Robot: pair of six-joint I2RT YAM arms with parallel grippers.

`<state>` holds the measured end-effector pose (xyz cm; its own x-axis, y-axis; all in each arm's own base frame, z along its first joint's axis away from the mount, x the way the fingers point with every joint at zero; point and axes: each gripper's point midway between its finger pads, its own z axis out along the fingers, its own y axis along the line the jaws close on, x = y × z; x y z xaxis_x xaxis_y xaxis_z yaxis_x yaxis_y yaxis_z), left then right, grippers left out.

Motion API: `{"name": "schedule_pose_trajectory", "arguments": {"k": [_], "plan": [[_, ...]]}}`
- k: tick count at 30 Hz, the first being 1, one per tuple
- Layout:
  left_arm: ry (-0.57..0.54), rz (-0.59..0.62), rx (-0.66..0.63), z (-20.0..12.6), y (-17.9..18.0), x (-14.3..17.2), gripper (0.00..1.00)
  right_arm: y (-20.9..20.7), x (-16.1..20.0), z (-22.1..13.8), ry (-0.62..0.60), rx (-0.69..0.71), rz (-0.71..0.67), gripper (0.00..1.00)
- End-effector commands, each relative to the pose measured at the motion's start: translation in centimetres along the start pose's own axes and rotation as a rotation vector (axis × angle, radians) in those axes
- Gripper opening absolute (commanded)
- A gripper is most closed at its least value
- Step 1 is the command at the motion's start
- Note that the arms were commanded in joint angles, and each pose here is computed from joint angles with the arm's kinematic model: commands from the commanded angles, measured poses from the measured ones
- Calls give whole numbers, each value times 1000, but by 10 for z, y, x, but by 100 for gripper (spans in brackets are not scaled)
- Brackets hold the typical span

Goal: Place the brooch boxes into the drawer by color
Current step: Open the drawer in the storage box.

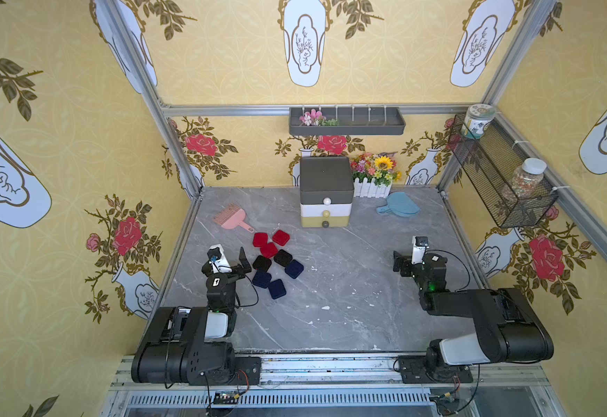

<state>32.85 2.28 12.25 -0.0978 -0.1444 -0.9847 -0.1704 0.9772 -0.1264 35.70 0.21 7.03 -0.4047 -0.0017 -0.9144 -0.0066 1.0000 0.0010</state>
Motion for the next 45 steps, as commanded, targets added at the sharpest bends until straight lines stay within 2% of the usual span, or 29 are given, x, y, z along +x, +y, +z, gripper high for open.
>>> {"name": "schedule_pose_trajectory", "arguments": {"k": [1, 24, 27, 29, 30, 33, 36, 38, 42, 45], "plan": [[5, -18, 6, 4, 1, -2, 100, 1, -6, 0, -23, -4, 6, 97], [10, -30, 9, 4, 3, -2, 100, -1, -8, 0, -30, 0, 8, 97], [-12, -21, 1, 3, 2, -13, 100, -12, -25, -2, 6, 113, 7, 97], [14, -22, -13, 6, 1, -23, 100, -12, -42, -2, 62, 119, 3, 97], [26, -25, -32, 8, 3, -30, 100, -10, -58, -4, 52, 119, 15, 97], [26, -106, -65, 9, 4, -50, 100, 1, -103, -13, 11, 92, 97, 97], [30, -209, 4, 8, -11, -64, 100, 26, -129, -21, 27, 22, 175, 97], [50, -255, 50, 7, -22, -73, 100, 51, -139, -29, 27, -40, 195, 97], [137, -351, 138, 5, -47, -86, 100, 105, -154, -42, 51, -232, 333, 97], [180, -340, 209, -1, -70, -91, 100, 147, -161, -43, 86, -384, 445, 97]]}}
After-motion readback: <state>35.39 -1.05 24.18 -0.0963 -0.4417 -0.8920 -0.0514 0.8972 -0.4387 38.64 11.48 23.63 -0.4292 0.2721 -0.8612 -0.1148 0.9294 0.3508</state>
